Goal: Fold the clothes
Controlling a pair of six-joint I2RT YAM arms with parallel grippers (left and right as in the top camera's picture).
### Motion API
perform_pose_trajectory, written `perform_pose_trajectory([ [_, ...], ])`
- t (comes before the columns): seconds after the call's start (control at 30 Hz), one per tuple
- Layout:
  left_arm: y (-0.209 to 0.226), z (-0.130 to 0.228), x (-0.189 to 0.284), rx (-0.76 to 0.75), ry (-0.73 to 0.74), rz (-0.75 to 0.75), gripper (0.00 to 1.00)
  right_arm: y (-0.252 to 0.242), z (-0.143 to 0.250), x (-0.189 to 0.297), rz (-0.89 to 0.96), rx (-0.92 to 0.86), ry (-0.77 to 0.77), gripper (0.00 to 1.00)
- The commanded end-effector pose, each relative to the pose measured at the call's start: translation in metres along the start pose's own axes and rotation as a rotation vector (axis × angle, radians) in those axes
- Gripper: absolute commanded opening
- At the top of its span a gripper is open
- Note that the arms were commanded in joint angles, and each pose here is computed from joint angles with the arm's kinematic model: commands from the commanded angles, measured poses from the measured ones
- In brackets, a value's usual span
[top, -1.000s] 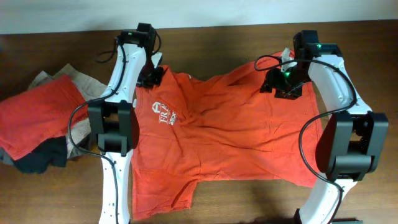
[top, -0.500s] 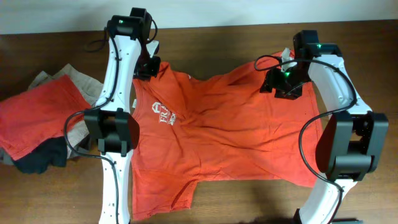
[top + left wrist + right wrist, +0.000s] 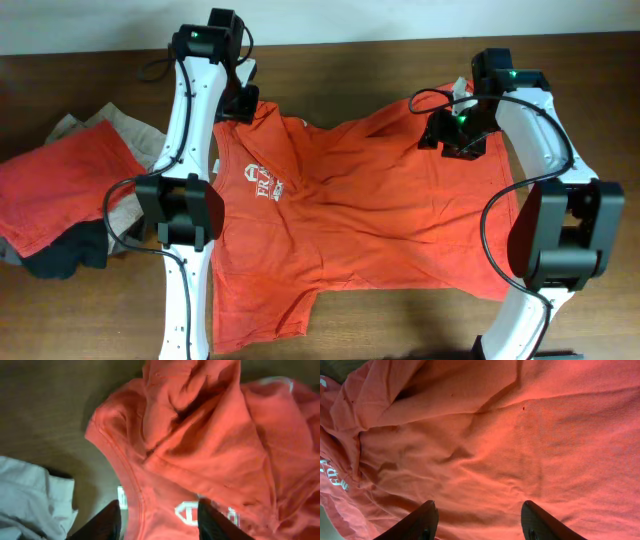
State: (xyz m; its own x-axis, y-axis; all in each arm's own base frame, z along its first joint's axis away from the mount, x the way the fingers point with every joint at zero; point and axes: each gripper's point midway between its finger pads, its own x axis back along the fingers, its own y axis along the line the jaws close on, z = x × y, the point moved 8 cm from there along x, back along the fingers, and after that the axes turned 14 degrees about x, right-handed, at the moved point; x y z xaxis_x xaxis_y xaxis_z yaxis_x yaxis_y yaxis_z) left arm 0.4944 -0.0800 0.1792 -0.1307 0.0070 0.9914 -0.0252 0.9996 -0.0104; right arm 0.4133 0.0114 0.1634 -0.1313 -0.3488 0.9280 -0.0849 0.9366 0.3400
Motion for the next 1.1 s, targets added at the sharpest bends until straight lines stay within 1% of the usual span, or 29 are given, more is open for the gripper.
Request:
perform_pose_trajectory([
  [0.0,0.000,-0.006,-0.035,0.009,0.038,0.016,0.50,-0.001,0.002,-0.006,0.007,0.006,0.020,0.58],
  [0.2,-0.002,-0.008,-0.062,-0.014,0.061,0.027,0.48,-0.001,0.002,-0.006,0.007,0.006,0.020,0.58],
  [0.23,-0.002,-0.008,-0.063,-0.014,0.065,0.026,0.45,-0.001,0.002,-0.006,0.007,0.006,0.020,0.58],
  [0.3,-0.002,-0.007,-0.066,-0.014,0.074,0.024,0.33,-0.001,0.002,-0.006,0.007,0.006,0.020,0.58],
  [0.33,-0.002,-0.007,-0.066,-0.014,0.074,0.024,0.30,-0.001,0.002,-0.006,0.007,0.006,0.020,0.58],
  [0.43,-0.002,-0.007,-0.065,-0.014,0.071,0.025,0.21,-0.001,0.002,-0.006,0.007,0.006,0.020,0.59],
  [0.47,-0.002,-0.007,-0.065,-0.014,0.073,0.024,0.20,-0.001,0.002,-0.006,0.007,0.006,0.020,0.59],
  [0.8,-0.001,-0.003,-0.064,-0.014,0.096,0.020,0.20,-0.003,0.002,-0.006,0.032,0.006,0.024,0.58],
  [1.07,-0.001,-0.005,-0.055,-0.013,0.078,0.023,0.20,-0.003,0.002,-0.006,0.032,0.006,0.024,0.59],
])
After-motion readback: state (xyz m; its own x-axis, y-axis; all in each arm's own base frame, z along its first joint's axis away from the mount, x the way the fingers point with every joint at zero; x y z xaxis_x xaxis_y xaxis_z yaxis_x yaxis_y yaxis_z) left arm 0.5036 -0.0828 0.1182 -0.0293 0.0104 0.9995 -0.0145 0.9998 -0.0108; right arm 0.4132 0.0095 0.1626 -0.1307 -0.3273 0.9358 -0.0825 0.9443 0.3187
